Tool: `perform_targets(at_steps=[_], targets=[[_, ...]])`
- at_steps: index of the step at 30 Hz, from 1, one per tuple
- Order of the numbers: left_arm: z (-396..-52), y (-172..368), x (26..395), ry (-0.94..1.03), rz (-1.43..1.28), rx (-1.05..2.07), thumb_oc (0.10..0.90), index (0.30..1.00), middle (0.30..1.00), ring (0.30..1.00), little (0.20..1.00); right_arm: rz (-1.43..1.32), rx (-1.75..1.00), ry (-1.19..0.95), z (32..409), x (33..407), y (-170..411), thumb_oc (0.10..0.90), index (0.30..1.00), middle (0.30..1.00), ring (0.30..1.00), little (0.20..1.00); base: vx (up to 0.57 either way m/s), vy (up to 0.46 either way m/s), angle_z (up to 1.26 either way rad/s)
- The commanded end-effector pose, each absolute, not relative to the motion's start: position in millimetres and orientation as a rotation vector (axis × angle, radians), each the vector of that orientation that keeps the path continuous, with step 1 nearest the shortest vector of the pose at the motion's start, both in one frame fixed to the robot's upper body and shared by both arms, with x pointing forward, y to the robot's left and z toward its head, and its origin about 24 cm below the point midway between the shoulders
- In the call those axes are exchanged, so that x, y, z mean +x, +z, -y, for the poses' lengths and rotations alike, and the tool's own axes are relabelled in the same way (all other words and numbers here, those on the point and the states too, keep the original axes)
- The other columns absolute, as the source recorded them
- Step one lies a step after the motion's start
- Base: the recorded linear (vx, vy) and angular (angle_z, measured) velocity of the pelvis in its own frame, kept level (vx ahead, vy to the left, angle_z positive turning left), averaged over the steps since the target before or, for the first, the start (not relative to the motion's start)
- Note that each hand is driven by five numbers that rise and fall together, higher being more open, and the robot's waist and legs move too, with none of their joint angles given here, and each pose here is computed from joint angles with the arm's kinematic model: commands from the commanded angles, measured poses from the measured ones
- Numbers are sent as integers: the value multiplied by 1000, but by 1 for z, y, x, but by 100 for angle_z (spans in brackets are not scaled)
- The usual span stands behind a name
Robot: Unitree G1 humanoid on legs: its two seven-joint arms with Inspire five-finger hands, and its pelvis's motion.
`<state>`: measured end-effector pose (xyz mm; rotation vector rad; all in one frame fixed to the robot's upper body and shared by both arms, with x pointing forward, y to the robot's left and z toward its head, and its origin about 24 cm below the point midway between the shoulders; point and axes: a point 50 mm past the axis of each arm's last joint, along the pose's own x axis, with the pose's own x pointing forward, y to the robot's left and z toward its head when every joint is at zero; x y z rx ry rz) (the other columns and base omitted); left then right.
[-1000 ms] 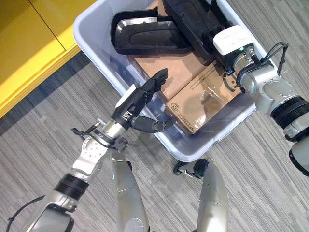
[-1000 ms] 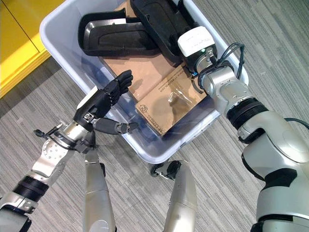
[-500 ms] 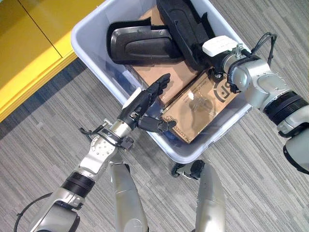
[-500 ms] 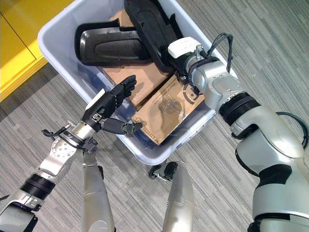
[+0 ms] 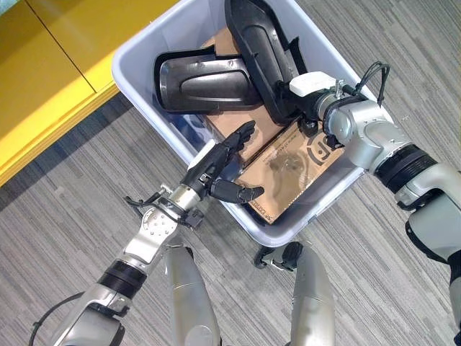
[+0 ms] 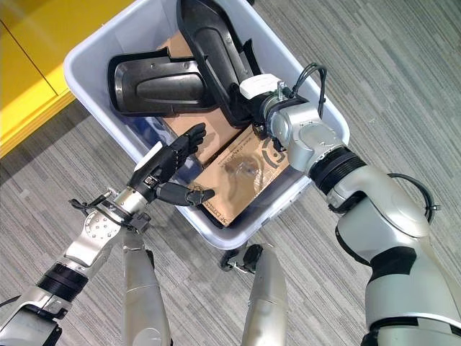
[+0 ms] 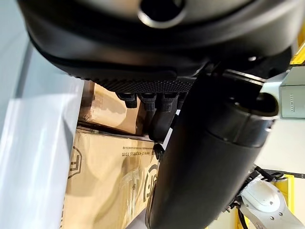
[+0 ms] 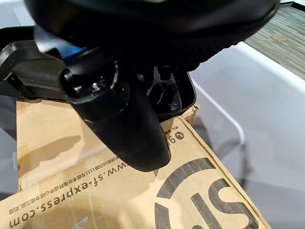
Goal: Move parts from the plastic box to the shelf.
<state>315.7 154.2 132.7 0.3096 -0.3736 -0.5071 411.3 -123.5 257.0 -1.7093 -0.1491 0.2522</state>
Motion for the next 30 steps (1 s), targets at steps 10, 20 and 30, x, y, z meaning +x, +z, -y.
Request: perform_targets(at_steps=[10,20,30], targets=[[-114,152,317,-562,468,257,900,1000,1000,1000,1000,181,-1284,483,62,402,206,900,1000,1000,1000,1000,-11,64,-1],[-105,162,324,-554,472,239,900,1000,1000,1000,1000,225,-790,551,44,397,218,900,1000,1000,1000,1000,1,59,-2],[-94,167,328,-527,486,204,900,1000,1000,1000,1000,254,-691,637,29,389,224,900,1000,1000,1000,1000,-16,89,-4]])
